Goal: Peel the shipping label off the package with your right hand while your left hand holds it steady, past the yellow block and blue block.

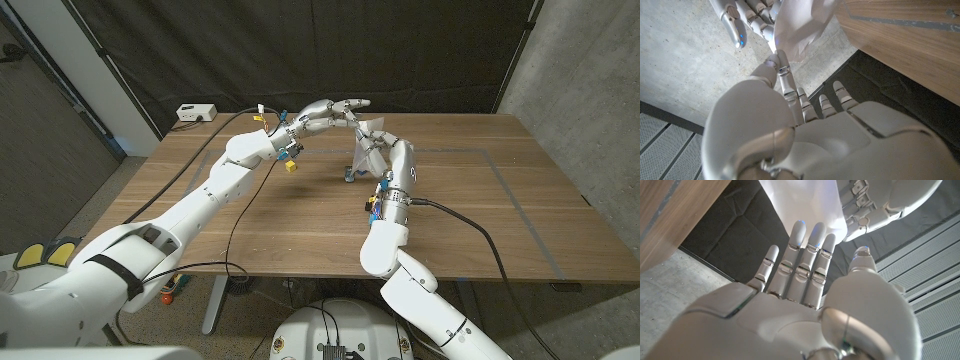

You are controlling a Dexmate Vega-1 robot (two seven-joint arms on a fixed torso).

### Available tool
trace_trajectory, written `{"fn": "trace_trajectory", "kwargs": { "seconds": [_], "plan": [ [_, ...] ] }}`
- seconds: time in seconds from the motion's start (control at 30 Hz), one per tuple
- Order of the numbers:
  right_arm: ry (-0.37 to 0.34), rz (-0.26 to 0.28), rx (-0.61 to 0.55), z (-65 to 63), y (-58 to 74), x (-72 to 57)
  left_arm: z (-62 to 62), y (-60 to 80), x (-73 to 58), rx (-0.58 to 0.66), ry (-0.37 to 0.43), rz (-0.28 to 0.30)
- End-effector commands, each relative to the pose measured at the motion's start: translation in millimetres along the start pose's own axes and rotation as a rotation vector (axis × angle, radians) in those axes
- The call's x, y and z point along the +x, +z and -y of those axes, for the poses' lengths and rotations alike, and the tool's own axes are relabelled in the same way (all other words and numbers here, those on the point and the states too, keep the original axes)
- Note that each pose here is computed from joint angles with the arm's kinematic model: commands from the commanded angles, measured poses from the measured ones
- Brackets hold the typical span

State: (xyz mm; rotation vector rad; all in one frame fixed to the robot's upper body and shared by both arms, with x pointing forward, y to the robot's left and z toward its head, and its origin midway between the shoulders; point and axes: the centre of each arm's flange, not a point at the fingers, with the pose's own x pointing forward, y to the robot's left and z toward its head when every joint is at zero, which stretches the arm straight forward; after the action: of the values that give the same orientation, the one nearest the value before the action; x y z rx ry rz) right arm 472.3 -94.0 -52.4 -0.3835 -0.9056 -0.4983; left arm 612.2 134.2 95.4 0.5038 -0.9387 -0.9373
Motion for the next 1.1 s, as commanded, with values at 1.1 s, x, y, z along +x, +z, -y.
{"fn": "trace_trajectory", "kwargs": {
  "seconds": [1.1],
  "plan": [
    [-0.129, 0.137, -0.02, -21.9, 7.8, 3.5, 0.1, -0.7, 0.7, 0.016, -0.041, 0.015]
  ]
}}
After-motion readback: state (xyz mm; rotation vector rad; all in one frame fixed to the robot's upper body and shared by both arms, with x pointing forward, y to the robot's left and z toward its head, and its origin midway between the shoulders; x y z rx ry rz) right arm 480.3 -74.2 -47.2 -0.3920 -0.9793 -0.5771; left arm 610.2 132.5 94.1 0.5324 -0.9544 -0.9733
